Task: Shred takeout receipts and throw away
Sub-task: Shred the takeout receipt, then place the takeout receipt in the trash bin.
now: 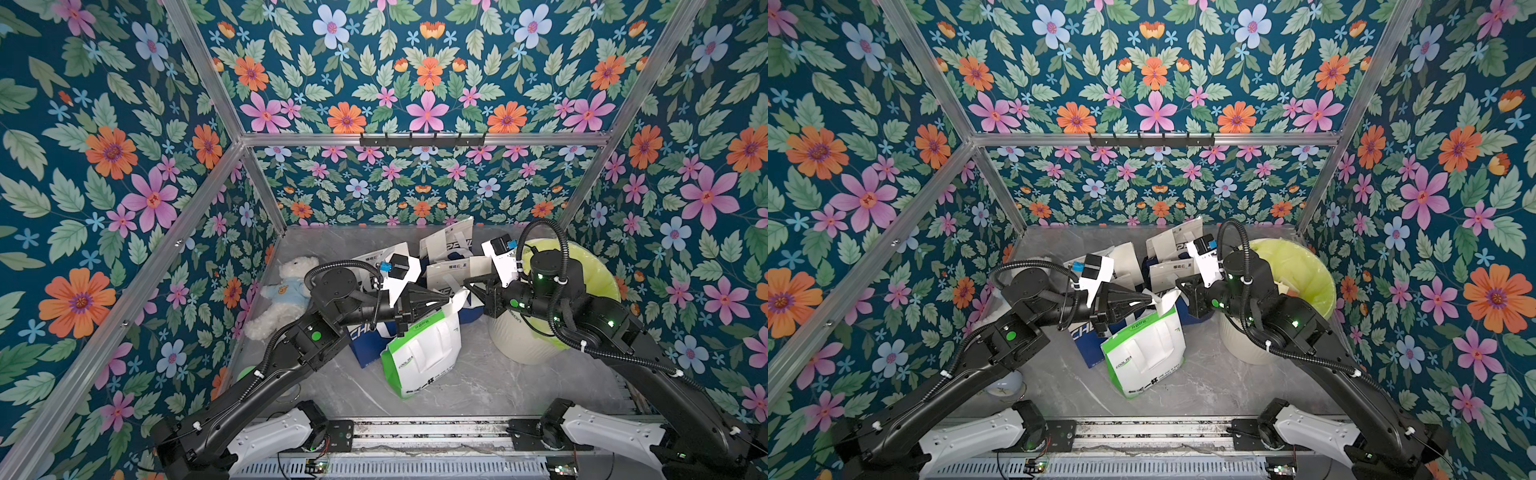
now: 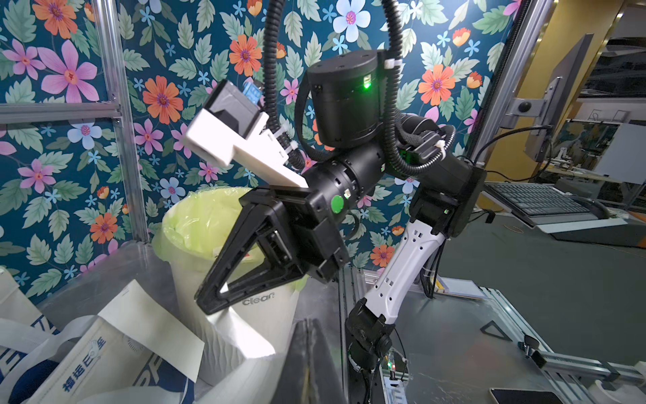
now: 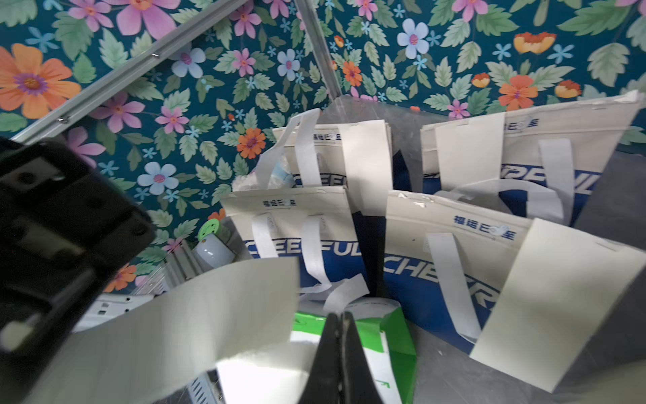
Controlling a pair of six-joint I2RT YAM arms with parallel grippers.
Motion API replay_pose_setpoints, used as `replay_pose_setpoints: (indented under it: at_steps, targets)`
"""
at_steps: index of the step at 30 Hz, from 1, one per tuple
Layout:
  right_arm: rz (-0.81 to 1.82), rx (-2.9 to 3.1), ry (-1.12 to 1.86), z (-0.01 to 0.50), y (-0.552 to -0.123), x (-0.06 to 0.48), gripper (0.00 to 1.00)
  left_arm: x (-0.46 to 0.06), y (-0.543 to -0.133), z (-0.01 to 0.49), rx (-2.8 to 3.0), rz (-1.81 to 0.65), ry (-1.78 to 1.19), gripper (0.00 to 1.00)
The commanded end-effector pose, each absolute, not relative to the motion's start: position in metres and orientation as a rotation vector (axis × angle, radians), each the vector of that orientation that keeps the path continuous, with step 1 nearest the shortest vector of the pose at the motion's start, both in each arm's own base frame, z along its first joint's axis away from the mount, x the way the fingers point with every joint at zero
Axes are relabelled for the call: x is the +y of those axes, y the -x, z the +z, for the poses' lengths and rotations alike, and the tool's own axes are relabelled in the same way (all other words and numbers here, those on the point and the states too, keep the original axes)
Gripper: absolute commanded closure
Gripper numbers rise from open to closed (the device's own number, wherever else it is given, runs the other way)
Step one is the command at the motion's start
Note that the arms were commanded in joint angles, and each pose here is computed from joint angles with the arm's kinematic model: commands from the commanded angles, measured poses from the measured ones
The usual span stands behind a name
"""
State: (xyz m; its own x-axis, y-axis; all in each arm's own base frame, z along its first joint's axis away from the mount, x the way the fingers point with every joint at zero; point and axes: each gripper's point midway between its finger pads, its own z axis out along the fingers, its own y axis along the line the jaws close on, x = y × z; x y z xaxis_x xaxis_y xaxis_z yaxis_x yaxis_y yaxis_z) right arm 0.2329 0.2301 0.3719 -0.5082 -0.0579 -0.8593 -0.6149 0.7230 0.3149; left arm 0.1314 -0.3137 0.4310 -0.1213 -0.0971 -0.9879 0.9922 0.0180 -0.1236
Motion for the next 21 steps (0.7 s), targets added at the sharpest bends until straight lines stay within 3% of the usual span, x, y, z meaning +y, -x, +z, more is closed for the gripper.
replay_pose_setpoints:
  at_steps: [1,11,21]
  targets:
    - [0.639,2.013,0.39,0.373,-0.251,0.209,1.0,-0.308,-0.13,0.44,1.199,-1.292,-1.043,1.0]
    - [0.429,2.0,-0.135,0.382,-0.284,0.096,1.0,-0.278,-0.129,0.443,1.223,-1.149,-0.974,1.0]
    - [0.124,1.892,-0.629,0.377,-0.258,-0.026,1.0,-0.28,-0.134,0.44,1.241,-1.142,-0.96,1.0]
